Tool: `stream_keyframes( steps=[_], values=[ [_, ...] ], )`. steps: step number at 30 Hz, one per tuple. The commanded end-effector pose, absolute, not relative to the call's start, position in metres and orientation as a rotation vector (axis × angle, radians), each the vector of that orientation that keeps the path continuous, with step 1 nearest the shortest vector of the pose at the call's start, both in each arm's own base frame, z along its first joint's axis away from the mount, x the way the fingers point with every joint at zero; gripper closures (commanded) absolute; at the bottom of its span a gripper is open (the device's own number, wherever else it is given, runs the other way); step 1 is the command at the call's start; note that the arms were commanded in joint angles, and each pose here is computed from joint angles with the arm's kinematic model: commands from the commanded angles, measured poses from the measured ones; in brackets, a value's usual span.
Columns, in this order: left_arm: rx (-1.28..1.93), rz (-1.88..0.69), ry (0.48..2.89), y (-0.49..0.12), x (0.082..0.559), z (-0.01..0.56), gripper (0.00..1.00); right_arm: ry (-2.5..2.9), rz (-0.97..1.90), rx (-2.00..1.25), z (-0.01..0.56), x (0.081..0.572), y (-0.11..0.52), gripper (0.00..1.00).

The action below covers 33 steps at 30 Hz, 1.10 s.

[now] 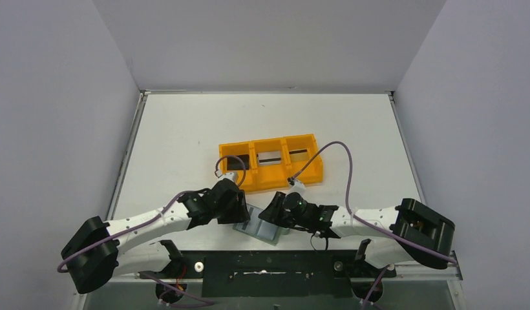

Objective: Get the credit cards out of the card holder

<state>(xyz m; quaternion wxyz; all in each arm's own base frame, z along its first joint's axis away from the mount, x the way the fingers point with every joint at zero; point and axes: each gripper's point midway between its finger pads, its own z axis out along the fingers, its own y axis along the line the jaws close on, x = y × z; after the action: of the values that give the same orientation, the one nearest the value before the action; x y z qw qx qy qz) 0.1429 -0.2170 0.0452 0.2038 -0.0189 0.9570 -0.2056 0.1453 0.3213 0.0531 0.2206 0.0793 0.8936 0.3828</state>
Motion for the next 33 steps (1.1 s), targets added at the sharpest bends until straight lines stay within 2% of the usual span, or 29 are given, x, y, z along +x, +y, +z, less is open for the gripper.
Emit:
stream_keyframes(
  steps=[1,6,12,14,18,22,25,29,33],
  values=[
    [0.039,-0.724,2.586,-0.247,0.166,0.071,0.49,2.438,1.004,0.304,0.053,0.161,0.311,0.67],
    [0.116,-0.799,2.613,-0.259,0.164,0.064,0.49,2.477,1.014,0.292,0.042,0.161,0.321,0.69],
    [0.171,-0.758,2.702,-0.255,0.153,0.040,0.51,2.513,0.991,0.337,0.027,0.158,0.317,0.72],
    [0.182,-0.741,2.717,-0.252,0.151,0.033,0.56,2.498,1.032,0.349,0.028,0.157,0.317,0.71],
    [0.177,-0.700,2.755,-0.248,0.147,0.023,0.74,2.483,1.104,0.375,0.028,0.157,0.319,0.71],
    [0.177,-0.671,2.777,-0.244,0.143,0.017,0.87,2.469,1.160,0.352,0.034,0.157,0.327,0.74],
    [0.172,-0.649,2.782,-0.241,0.142,0.015,0.92,2.462,1.183,0.344,0.037,0.157,0.330,0.82],
    [0.145,-0.640,2.776,-0.239,0.143,0.015,0.99,2.450,1.202,0.340,0.041,0.155,0.328,0.99],
    [0.096,-0.625,2.775,-0.236,0.144,0.014,1.00,2.431,1.221,0.333,0.045,0.152,0.323,1.00]
  ],
)
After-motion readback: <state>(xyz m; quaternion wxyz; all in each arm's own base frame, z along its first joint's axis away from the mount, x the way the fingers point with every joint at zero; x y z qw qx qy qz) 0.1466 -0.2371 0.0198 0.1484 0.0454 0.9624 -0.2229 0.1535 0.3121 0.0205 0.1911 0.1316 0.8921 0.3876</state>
